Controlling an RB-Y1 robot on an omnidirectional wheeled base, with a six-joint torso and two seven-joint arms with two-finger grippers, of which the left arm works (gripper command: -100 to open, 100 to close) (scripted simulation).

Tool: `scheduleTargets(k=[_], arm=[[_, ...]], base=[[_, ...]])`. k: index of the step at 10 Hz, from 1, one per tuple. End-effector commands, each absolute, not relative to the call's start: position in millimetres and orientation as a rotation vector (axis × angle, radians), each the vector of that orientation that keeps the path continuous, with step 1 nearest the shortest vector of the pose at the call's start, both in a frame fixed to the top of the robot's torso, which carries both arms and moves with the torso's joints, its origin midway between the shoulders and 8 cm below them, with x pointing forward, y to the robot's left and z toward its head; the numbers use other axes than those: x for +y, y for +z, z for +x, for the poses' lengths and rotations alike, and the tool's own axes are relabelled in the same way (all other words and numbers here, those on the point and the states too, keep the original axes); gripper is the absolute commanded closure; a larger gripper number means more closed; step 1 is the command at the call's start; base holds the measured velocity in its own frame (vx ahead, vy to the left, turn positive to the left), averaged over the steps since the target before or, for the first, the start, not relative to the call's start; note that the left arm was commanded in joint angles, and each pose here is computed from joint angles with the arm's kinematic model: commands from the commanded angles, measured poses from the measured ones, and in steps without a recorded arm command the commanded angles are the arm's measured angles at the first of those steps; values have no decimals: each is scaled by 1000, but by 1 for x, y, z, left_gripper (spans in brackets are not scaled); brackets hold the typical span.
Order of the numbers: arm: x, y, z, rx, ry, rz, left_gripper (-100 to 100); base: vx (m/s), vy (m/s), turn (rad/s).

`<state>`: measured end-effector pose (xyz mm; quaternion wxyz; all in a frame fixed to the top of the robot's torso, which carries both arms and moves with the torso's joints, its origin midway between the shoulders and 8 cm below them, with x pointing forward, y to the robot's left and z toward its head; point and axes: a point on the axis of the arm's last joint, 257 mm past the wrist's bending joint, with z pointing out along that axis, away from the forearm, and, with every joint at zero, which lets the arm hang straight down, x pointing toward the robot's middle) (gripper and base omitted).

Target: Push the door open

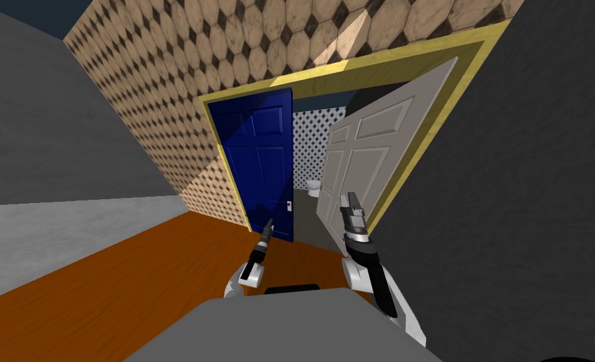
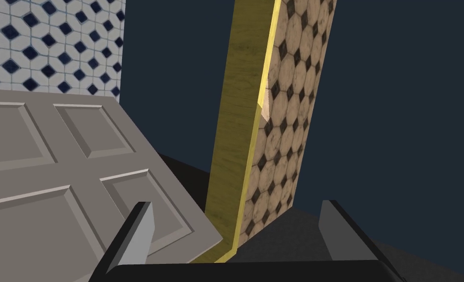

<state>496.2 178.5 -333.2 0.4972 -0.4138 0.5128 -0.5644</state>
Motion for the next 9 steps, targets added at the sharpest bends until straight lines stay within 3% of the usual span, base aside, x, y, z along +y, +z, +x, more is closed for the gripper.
scheduleTargets(k=[1,9], arm=[[174,-341,496,1258,-1369,-1012,-100],[153,-377,492,1346,-1379,-1064,-100]], base=[[104,-25,-19],[113,-18,-28]])
